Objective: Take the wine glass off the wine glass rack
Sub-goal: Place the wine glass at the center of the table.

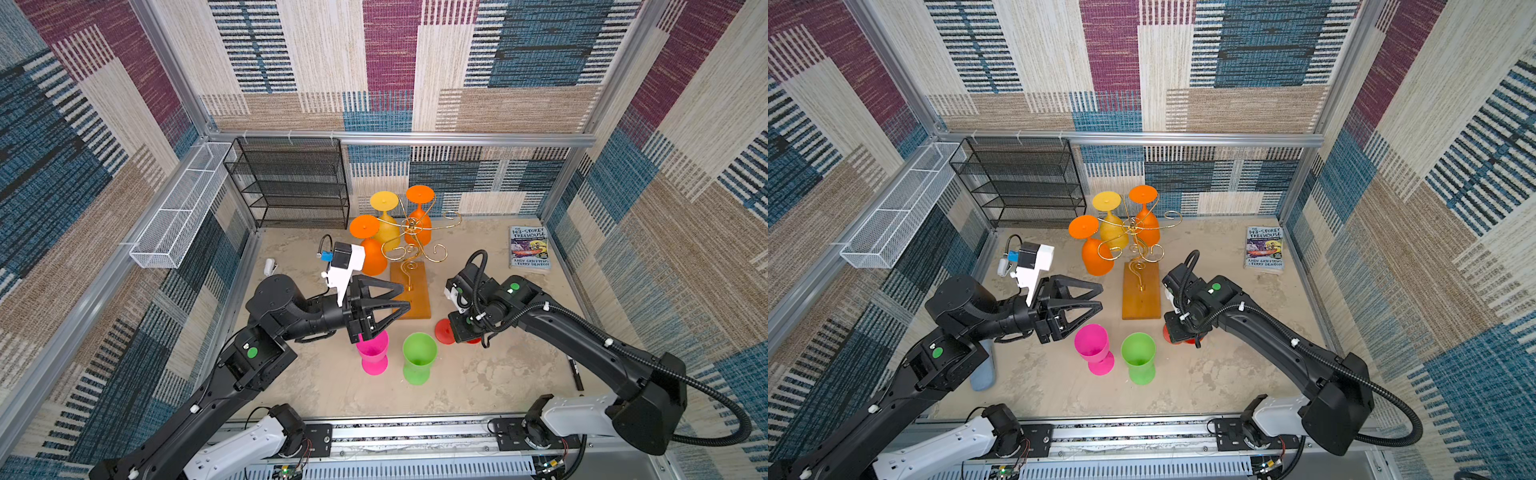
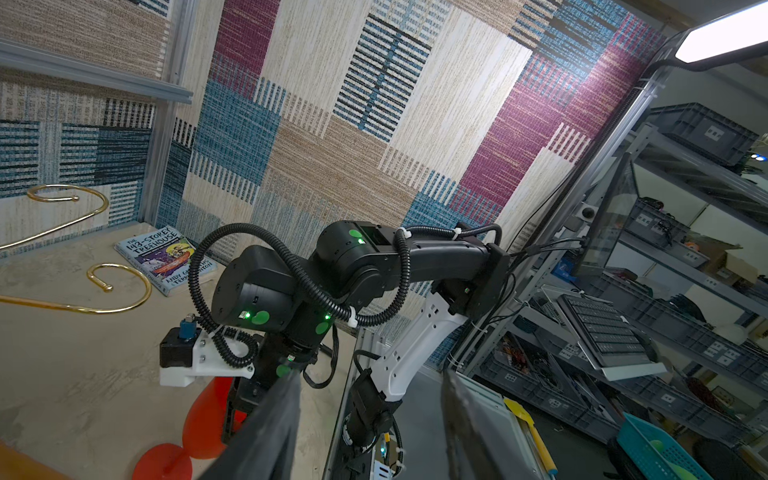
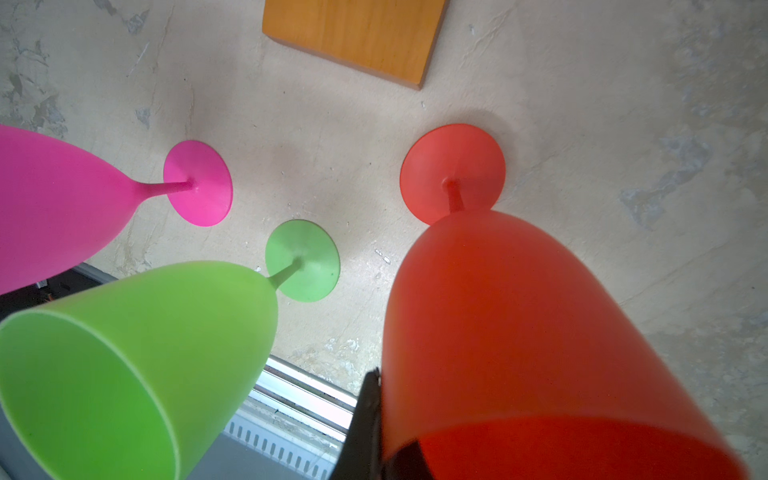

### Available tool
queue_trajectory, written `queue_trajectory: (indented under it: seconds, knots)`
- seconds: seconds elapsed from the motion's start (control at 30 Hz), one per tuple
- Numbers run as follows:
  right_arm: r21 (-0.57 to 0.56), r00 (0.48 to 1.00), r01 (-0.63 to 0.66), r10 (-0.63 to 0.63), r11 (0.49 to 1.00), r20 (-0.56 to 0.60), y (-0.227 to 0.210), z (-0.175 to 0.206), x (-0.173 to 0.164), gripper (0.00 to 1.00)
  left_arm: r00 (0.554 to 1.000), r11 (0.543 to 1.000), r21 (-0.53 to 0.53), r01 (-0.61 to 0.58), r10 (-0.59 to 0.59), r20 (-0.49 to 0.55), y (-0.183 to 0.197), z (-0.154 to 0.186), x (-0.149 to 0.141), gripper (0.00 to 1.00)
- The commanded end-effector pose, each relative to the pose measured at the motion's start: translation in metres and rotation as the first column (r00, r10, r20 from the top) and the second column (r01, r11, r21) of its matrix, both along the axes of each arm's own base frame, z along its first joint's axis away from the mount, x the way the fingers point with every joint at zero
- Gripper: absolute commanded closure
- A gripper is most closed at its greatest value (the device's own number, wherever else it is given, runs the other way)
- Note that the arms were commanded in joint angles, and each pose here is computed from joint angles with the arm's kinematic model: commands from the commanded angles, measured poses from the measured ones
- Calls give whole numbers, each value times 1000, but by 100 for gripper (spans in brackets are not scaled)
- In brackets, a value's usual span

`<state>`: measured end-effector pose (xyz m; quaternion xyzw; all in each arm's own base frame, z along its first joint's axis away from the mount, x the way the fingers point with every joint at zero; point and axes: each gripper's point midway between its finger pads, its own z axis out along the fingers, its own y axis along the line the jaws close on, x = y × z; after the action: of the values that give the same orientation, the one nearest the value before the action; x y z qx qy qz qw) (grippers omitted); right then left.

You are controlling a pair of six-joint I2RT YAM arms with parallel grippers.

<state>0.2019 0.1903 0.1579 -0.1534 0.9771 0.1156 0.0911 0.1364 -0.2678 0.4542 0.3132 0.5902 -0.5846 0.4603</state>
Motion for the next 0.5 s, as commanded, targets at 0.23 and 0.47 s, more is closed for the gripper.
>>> queue_trajectory:
  seconds: [0.23,0.47]
  knots:
    - [-69,998,-25,21,997,-61,-9,-4,-8,94,999,1000,-16,14,-13,31,2,4,-4,43]
    - [-69,998,-28,24,997,-54,-7,-2,-5,77,999,1000,-16,20,-19,26,1,3,-5,43]
